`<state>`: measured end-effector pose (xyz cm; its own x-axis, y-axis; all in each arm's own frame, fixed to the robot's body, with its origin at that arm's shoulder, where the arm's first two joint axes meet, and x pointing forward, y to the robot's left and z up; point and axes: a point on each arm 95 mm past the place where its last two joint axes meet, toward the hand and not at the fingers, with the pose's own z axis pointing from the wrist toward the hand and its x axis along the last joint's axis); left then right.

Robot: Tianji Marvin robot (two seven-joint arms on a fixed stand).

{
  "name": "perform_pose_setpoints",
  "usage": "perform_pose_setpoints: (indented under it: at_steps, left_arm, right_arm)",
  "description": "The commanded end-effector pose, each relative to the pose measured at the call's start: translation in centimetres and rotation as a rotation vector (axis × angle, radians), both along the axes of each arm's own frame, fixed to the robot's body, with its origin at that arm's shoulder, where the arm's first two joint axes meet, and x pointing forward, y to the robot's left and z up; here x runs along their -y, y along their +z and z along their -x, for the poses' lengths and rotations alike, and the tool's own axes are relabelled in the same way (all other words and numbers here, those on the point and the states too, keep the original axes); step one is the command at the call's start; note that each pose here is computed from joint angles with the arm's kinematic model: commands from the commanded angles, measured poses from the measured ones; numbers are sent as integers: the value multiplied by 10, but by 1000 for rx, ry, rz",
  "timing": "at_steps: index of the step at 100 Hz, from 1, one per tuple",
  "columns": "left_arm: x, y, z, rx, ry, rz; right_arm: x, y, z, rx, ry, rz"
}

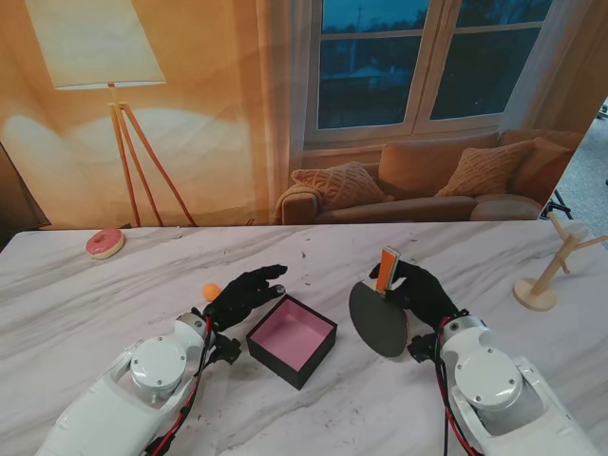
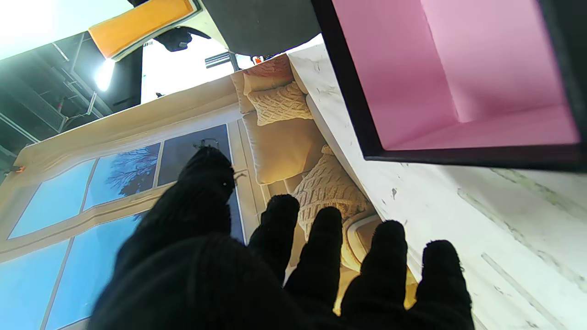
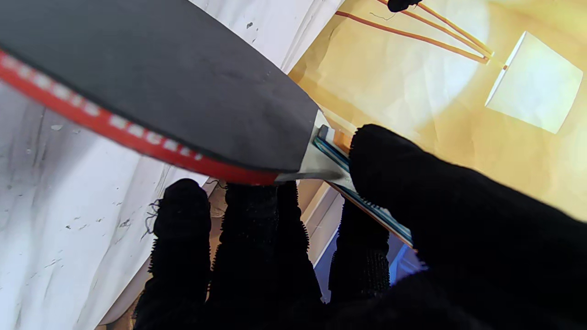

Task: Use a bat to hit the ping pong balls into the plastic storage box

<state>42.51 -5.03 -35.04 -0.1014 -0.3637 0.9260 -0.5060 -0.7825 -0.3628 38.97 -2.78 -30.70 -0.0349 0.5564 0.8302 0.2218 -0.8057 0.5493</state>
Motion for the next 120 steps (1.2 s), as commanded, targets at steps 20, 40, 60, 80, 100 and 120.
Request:
perform_pose_setpoints:
  at_steps: [20,40,60,80,100,120]
  left_arm:
    - [5,2,1,-8,-18,8]
    - [4,2,1,-10,-19,8]
    - [5,2,1,-14,-20,9]
    - [4,2,1,-13,-19,9]
    - [5,1,1,-19,-23,9]
    - [5,1,1,-21,-25,9]
  right_arm:
    - [-8,-2,-2,4,-1,0]
    - [-8,-3,-3,14,-1,10]
    - [-4,-5,-1,15,-6,20]
    - [9,-9,1,15,-3,95]
    - [20,-10,2,32,18,166]
    - [27,-12,2,17,62,211]
